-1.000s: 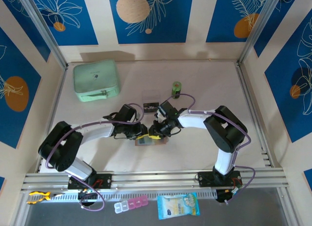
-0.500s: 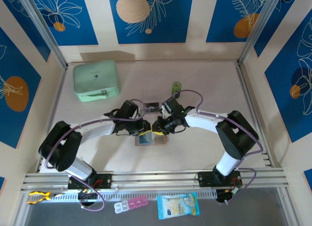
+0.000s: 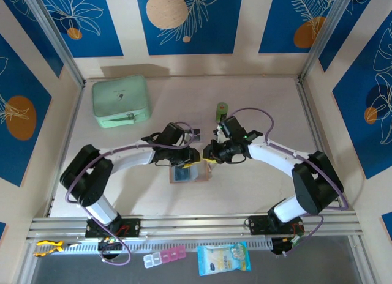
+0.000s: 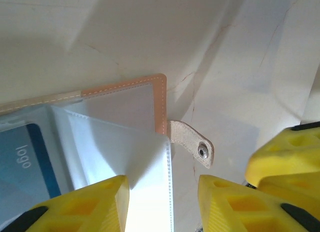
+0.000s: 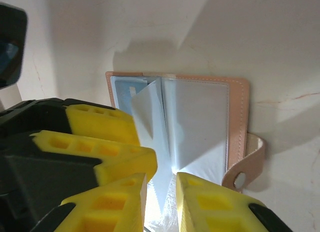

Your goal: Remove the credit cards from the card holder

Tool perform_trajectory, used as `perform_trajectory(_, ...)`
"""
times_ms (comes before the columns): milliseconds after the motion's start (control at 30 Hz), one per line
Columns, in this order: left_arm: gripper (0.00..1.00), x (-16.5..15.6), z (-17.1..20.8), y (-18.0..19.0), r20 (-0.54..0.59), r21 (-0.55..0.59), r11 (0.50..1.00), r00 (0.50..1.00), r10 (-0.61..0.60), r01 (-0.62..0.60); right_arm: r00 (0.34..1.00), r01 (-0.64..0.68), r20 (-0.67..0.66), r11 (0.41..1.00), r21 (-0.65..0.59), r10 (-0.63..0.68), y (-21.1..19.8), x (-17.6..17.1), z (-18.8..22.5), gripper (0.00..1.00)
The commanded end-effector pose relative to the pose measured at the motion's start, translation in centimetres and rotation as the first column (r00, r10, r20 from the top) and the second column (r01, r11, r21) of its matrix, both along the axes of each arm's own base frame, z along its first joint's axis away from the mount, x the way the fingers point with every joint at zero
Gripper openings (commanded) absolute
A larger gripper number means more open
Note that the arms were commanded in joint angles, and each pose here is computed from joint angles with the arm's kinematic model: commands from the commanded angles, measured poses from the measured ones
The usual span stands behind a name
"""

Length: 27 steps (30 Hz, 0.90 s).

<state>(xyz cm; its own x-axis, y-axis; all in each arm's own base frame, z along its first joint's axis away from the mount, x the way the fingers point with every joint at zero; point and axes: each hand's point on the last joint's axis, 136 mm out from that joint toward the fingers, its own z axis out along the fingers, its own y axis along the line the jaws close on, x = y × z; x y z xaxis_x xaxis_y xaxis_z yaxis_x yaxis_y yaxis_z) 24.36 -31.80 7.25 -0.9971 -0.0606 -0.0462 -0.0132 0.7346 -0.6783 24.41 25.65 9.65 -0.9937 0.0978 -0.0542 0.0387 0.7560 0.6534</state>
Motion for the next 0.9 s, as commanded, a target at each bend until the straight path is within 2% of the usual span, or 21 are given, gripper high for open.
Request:
perform_trajectory(0,0.41,0.2,0.5,-1.4,-0.006,-0.024,0.999,1.0,-0.022,0.022,1.0,-0.015,-0.011,1.0,-0.019,0.015,-0.9,-0.9,0.1,0.23)
perform_trajectory(400,0.43,0.5,0.3,-1.7,0.009,-0.019,0.999,0.999,-0.034,0.035,1.0,-0.01,-0.014,1.0,0.001,0.01,-0.7,-1.1,0.6,0.23)
perform_trajectory(867,0.35,1.0,0.7,2.7,0.046,-0.01,0.998,0.997,0.055,-0.055,0.996,-0.084,-0.035,0.996,-0.011,0.083,3.0,-1.1,0.0,0.23)
